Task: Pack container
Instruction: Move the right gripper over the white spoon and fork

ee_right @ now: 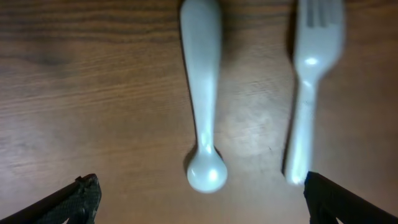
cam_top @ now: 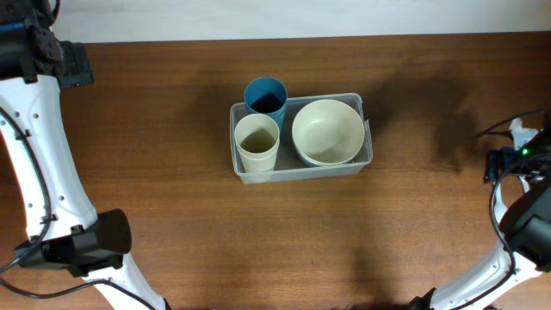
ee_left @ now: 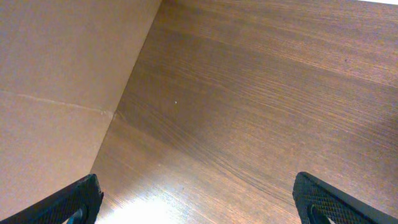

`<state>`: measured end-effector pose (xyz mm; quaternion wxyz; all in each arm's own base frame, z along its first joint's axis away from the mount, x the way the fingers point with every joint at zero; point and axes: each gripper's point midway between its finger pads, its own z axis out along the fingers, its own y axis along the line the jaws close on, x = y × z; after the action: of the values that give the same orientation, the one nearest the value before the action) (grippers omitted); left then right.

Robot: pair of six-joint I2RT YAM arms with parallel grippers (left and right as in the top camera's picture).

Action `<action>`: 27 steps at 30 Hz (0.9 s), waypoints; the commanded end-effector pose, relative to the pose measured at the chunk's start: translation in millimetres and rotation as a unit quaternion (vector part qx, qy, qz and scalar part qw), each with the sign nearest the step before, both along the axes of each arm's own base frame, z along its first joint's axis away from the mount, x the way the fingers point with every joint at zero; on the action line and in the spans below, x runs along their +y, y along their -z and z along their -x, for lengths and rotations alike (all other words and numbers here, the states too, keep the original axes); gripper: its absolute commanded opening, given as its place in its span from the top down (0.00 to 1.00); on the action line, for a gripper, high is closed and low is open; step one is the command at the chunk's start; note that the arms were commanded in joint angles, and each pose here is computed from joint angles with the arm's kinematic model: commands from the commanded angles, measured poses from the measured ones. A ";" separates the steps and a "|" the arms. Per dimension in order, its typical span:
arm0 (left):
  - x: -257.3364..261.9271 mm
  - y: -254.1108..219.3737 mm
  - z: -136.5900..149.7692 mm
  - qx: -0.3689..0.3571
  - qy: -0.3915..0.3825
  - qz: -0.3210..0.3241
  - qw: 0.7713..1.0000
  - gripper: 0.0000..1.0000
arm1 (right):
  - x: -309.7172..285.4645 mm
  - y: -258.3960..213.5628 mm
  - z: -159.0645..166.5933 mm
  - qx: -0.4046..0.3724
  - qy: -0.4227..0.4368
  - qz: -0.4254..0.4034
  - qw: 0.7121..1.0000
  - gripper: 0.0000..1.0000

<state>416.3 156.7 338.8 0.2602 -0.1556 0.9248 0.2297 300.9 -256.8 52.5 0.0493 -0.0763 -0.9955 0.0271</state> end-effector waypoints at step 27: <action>4.9 -3.5 1.1 -0.004 -0.008 -0.006 1.000 0.00 | 8.2 69.0 6.1 0.053 0.014 -0.044 0.998 0.86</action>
<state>416.3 156.7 338.8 0.2602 -0.1556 0.9248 0.2297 301.6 -253.1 -0.9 0.0818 -0.0709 -0.9941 -0.0078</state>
